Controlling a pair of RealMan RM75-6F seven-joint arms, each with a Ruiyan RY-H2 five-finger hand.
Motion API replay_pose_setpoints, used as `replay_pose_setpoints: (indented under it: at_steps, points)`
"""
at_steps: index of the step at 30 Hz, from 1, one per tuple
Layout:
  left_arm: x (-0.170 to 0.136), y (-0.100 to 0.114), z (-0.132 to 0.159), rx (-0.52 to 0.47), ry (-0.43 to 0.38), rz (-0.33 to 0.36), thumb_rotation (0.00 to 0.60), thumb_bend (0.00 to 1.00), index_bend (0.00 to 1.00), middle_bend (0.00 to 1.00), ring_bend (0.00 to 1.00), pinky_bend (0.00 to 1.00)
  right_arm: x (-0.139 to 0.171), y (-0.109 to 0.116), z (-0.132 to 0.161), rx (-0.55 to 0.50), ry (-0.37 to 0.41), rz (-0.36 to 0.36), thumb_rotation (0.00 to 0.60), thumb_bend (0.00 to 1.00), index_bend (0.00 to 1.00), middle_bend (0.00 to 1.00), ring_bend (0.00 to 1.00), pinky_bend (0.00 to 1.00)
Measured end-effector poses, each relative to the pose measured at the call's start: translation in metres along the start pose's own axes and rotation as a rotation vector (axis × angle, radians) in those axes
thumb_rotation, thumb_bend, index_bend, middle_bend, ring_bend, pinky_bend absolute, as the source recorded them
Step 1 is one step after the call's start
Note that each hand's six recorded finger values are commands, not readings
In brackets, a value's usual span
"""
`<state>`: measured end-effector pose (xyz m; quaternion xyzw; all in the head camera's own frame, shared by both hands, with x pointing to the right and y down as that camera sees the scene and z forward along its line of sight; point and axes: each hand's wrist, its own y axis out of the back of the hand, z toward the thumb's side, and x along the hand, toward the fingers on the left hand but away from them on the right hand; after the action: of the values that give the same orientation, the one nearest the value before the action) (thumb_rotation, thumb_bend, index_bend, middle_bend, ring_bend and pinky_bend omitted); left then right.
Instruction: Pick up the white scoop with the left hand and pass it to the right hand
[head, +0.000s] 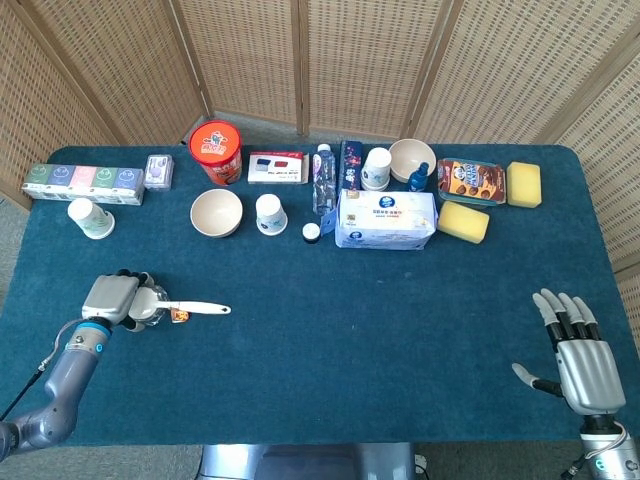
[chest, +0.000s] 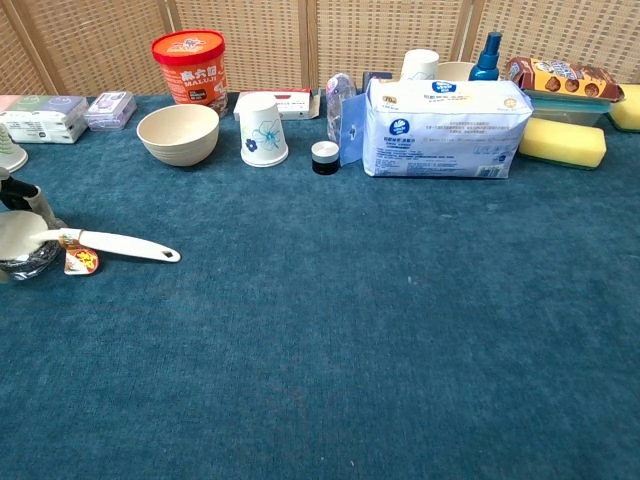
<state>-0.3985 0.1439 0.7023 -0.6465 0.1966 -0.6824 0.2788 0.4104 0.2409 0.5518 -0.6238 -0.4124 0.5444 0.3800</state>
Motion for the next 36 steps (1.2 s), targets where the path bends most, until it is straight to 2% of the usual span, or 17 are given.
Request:
replay_pose_setpoints:
  at_steps: [6,11,18,22,28,36]
  points:
    - [-0.007,0.009,0.001,-0.011,-0.004,0.02,0.6,0.01,0.32,0.34,0.23,0.34,0.0,-0.001,0.002,0.0,0.005,0.003,0.508,0.0,0.0,0.0,0.0,0.0]
    - [-0.011,0.016,0.005,-0.058,-0.025,0.017,0.6,0.01,0.32,0.34,0.23,0.34,0.001,-0.004,0.004,0.008,0.011,0.014,0.507,0.0,0.0,0.0,0.0,0.0]
    - [-0.012,0.041,0.026,-0.127,-0.093,0.024,0.6,0.05,0.32,0.34,0.23,0.35,-0.003,-0.022,0.019,0.007,0.047,0.091,0.509,0.0,0.0,0.0,0.0,0.0]
    - [-0.014,0.055,0.052,-0.181,-0.165,0.001,0.6,0.05,0.32,0.34,0.23,0.35,-0.013,-0.027,0.039,0.01,0.09,0.134,0.508,0.0,0.0,0.0,0.0,0.0]
    - [-0.015,0.08,0.1,-0.2,-0.279,-0.002,0.6,0.05,0.32,0.34,0.23,0.35,-0.039,-0.023,0.064,0.034,0.149,0.144,0.508,0.0,0.0,0.0,0.0,0.0]
    - [-0.012,0.083,0.164,-0.222,-0.384,-0.04,0.6,0.04,0.32,0.34,0.22,0.35,-0.069,-0.026,0.079,0.018,0.175,0.166,0.509,0.0,0.0,0.0,0.0,0.0]
